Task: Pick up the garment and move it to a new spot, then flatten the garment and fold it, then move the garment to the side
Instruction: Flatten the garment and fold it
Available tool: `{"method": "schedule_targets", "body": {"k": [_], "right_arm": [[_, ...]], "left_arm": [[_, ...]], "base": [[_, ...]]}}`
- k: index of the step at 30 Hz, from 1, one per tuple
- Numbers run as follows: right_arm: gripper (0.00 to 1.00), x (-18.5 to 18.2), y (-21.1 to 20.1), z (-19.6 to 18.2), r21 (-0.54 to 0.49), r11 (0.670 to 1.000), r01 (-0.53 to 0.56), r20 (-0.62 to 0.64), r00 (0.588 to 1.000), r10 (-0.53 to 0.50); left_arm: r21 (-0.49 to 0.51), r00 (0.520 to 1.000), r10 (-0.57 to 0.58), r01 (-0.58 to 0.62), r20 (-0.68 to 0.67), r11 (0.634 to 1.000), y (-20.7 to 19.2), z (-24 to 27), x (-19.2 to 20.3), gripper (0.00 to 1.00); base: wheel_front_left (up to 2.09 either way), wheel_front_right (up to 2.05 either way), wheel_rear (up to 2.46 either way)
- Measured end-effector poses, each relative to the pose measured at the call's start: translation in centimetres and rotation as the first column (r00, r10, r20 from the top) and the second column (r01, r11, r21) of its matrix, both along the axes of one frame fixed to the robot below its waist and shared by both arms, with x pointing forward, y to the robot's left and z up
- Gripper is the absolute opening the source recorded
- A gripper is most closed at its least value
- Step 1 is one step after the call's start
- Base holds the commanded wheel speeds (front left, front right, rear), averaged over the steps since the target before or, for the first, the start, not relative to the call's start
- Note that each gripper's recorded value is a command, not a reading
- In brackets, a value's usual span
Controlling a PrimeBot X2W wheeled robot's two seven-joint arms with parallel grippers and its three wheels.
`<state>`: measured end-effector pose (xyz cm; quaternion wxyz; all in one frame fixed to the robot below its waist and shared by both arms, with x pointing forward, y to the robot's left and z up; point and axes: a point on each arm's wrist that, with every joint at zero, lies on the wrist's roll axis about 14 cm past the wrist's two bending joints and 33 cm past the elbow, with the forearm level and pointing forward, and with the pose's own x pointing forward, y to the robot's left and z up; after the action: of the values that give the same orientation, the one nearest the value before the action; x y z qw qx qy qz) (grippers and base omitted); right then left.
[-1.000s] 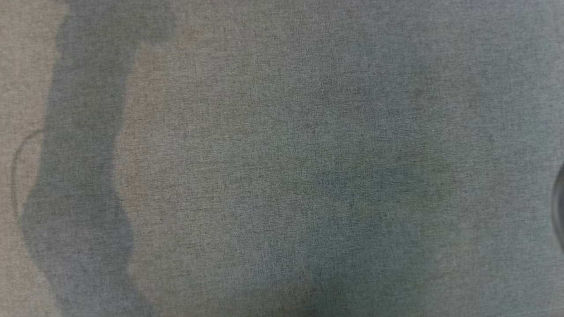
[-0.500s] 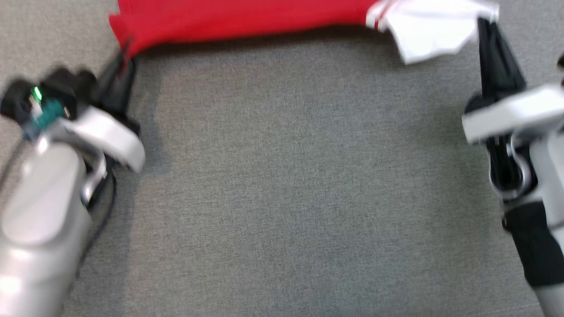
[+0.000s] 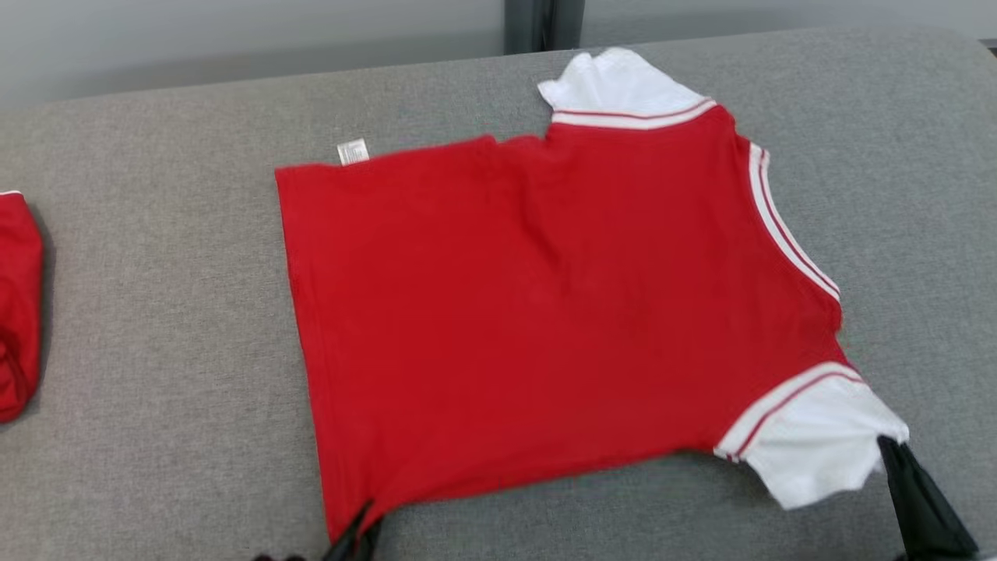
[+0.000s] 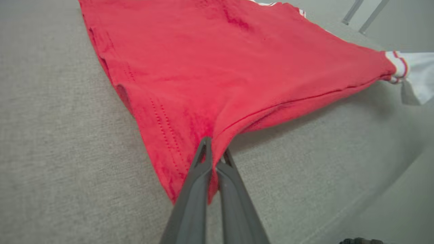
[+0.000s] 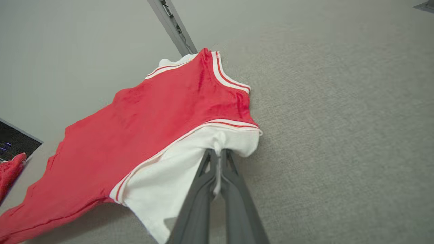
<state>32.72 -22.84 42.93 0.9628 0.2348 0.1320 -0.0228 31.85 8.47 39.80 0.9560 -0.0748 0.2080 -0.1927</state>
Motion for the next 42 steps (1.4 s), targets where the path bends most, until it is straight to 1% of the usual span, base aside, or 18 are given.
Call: {"method": "schedule_targets", "body": {"k": [3, 7, 11, 13, 15, 16, 23, 25, 29, 31, 32, 33, 34, 37, 38, 39, 40, 42], "right_arm": [[0.00, -0.9, 0.4, 0.8, 0.031, 0.999, 0.006, -0.008, 1.000, -0.005], [0.00, 0.8, 0.5, 2.2, 0.021, 1.000, -0.016, 0.016, 1.000, 0.015], [0.00, 5.1, 1.1, 4.2, -0.026, 0.997, -0.068, 0.076, 0.995, 0.069], [0.00, 7.4, 1.8, 5.1, -0.027, 0.995, -0.096, 0.101, 0.990, 0.098], [0.00, 9.4, 2.1, 5.5, -0.068, 0.990, -0.126, 0.102, 0.986, 0.132], [0.00, 10.3, 2.4, 5.6, -0.063, 0.989, -0.136, 0.102, 0.985, 0.142], [0.00, 14.5, 3.8, 3.2, -0.108, 0.974, -0.199, -0.004, 0.980, 0.199], [0.00, 15.1, 4.0, 2.4, -0.115, 0.971, -0.209, -0.033, 0.978, 0.206], [0.00, 16.1, 4.7, 1.2, -0.130, 0.963, -0.235, -0.070, 0.971, 0.228], [0.00, 16.4, 4.9, 1.1, -0.150, 0.957, -0.250, -0.073, 0.968, 0.241], [0.43, 16.5, 5.0, 1.1, -0.161, 0.954, -0.254, -0.068, 0.967, 0.246], [1.00, 16.6, 5.0, 0.9, -0.172, 0.950, -0.260, -0.075, 0.965, 0.251], [1.00, 16.5, 4.9, 0.9, -0.186, 0.946, -0.264, -0.077, 0.964, 0.254], [1.00, 16.6, 4.2, 1.9, -0.246, 0.933, -0.262, -0.048, 0.965, 0.258], [1.00, 16.6, 4.2, 1.9, -0.246, 0.933, -0.262, -0.048, 0.965, 0.258], [1.00, 16.4, 3.5, 3.1, -0.288, 0.923, -0.256, -0.020, 0.965, 0.262], [1.00, 16.4, 3.5, 3.1, -0.288, 0.923, -0.256, -0.020, 0.965, 0.262], [1.00, 15.5, 2.4, 4.0, -0.343, 0.906, -0.250, -0.020, 0.966, 0.259]], "left_arm": [[-0.046, 0.999, 0.017, -0.019, -0.035, 0.999, -0.7, 1.4, -1.2, 0.00], [-0.129, 1.000, 0.006, -0.009, -0.029, 0.992, -1.7, 3.8, -0.2, 0.00], [-0.143, 0.998, -0.032, 0.039, 0.051, 0.989, -1.7, 6.1, 3.1, 0.00], [-0.143, 0.995, -0.038, 0.051, 0.092, 0.988, -1.5, 7.3, 5.0, 0.00], [-0.156, 0.993, -0.052, 0.068, 0.102, 0.985, -1.6, 7.9, 6.4, 0.00], [-0.158, 0.993, -0.051, 0.067, 0.102, 0.985, -1.5, 8.0, 7.1, 0.00], [-0.094, 0.998, -0.056, 0.054, -0.012, 0.994, -0.4, 4.3, 10.4, 0.00], [-0.099, 0.997, -0.072, 0.069, -0.034, 0.993, -0.7, 3.6, 10.9, 0.00], [-0.061, 0.990, -0.110, 0.105, -0.090, 0.993, -0.9, 1.4, 11.3, 0.00], [-0.036, 0.989, -0.105, 0.101, -0.105, 0.994, -0.6, 0.7, 11.7, 0.00], [-0.031, 0.988, -0.106, 0.103, -0.111, 0.994, -0.5, 0.4, 11.9, 0.35], [-0.032, 0.988, -0.107, 0.104, -0.110, 0.994, -0.6, 0.3, 11.9, 0.84], [-0.028, 0.988, -0.102, 0.100, -0.114, 0.995, -0.4, 0.1, 12.0, 1.00], [-0.005, 0.993, -0.077, 0.077, -0.094, 0.997, 0.6, 0.4, 12.4, 1.00], [-0.005, 0.993, -0.077, 0.077, -0.094, 0.997, 0.6, 0.4, 12.4, 1.00], [0.002, 0.996, -0.052, 0.052, -0.074, 0.999, 1.3, 1.0, 12.4, 1.00], [0.002, 0.996, -0.052, 0.052, -0.074, 0.999, 1.3, 1.0, 12.4, 1.00], [-0.006, 0.998, -0.015, 0.014, -0.069, 1.000, 2.2, 1.5, 11.7, 1.00]], "base": [[0.00, 0.00, 0.00], [0.00, 0.00, 0.00], [0.00, 0.00, 0.00], [0.00, 0.00, 0.00], [0.00, 0.00, 0.00], [0.00, 0.00, 0.00], [0.00, 0.00, 0.00], [0.00, 0.00, 0.00], [0.00, 0.00, 0.00], [0.00, 0.00, 0.00], [0.00, 0.00, 0.00], [0.00, 0.00, 0.00], [0.00, 0.00, 0.00], [0.00, 0.00, 0.00], [0.00, 0.00, 0.00], [0.00, 0.00, 0.00], [0.00, 0.00, 0.00], [0.00, 0.00, 0.00]]}}
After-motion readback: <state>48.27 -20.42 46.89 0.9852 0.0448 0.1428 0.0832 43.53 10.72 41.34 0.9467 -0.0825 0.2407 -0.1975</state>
